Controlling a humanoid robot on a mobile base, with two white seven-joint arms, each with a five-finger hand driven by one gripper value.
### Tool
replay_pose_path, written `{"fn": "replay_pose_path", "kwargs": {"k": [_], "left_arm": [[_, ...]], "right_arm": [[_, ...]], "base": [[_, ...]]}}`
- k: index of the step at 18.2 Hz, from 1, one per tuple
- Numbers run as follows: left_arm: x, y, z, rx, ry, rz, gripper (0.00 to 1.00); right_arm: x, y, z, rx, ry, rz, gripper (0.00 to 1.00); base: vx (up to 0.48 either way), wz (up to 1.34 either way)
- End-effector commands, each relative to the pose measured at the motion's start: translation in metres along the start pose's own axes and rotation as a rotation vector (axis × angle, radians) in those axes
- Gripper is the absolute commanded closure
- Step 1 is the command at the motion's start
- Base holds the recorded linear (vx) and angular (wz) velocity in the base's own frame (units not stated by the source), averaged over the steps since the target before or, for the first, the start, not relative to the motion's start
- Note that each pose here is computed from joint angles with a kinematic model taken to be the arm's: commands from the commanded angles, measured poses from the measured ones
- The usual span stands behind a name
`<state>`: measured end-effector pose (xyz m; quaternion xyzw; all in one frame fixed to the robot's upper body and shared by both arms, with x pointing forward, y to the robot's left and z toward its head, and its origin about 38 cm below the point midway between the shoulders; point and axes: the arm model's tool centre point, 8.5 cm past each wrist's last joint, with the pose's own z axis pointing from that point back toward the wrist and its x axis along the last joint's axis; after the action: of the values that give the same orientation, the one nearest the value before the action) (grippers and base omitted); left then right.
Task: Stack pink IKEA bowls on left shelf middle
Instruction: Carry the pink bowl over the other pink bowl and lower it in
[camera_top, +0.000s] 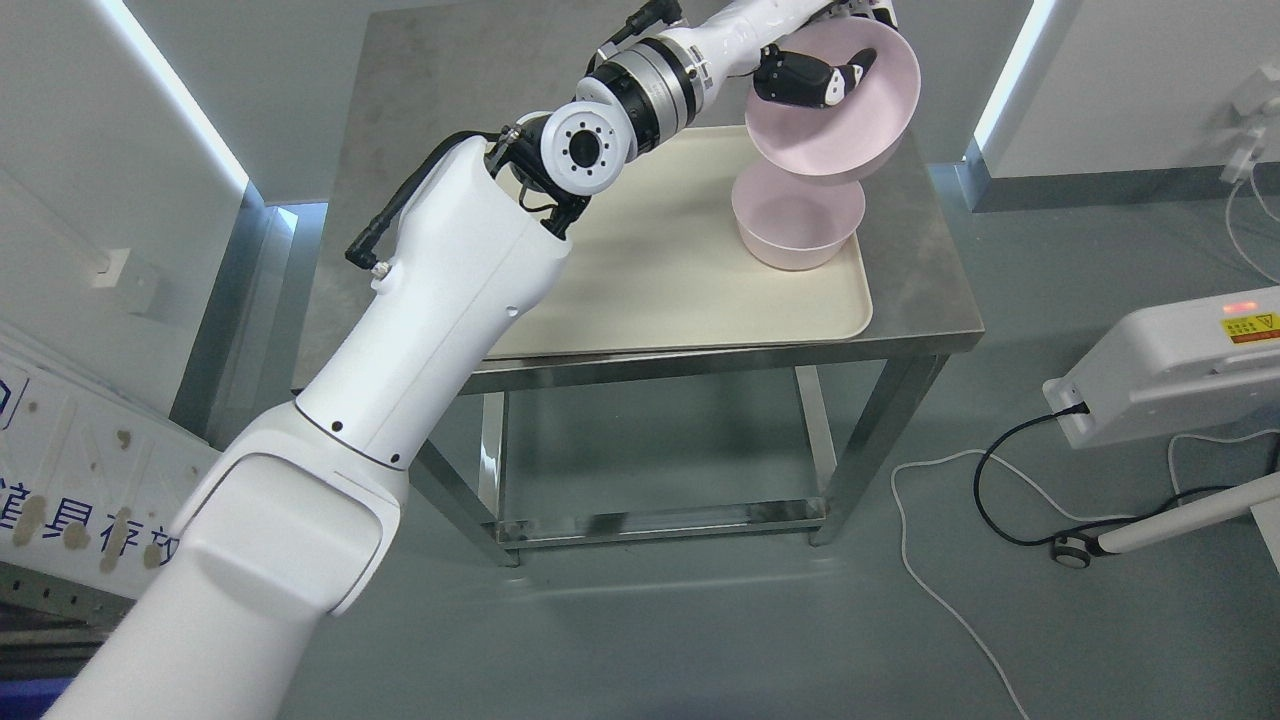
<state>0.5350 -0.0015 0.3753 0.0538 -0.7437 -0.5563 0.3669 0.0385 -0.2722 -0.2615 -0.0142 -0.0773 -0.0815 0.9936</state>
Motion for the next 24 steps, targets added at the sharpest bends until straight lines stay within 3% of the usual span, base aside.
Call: {"fn": "replay_pose_path", "kwargs": {"k": [1,6,24], "left_arm": [[-0.044,-0.039,-0.005,-0.125,0.146,-0.025,0.96],[-0.067,-0.019,0.0,-0.106,0.215,-0.041,0.97],[-0.06,-0.016,-0.001,-0.089,0.175,0.017,0.94]], "right_arm": [[0.002,-0.011,0.001,-0.017,-0.003,0.004,0.0],[0.002,-0.011,0.001,-0.017,-0.003,0.004,0.0],[0.002,-0.011,0.001,-0.017,-0.003,0.004,0.0]], "base": [[0.0,0.0],[0.0,0.0],[0.0,0.0]]}}
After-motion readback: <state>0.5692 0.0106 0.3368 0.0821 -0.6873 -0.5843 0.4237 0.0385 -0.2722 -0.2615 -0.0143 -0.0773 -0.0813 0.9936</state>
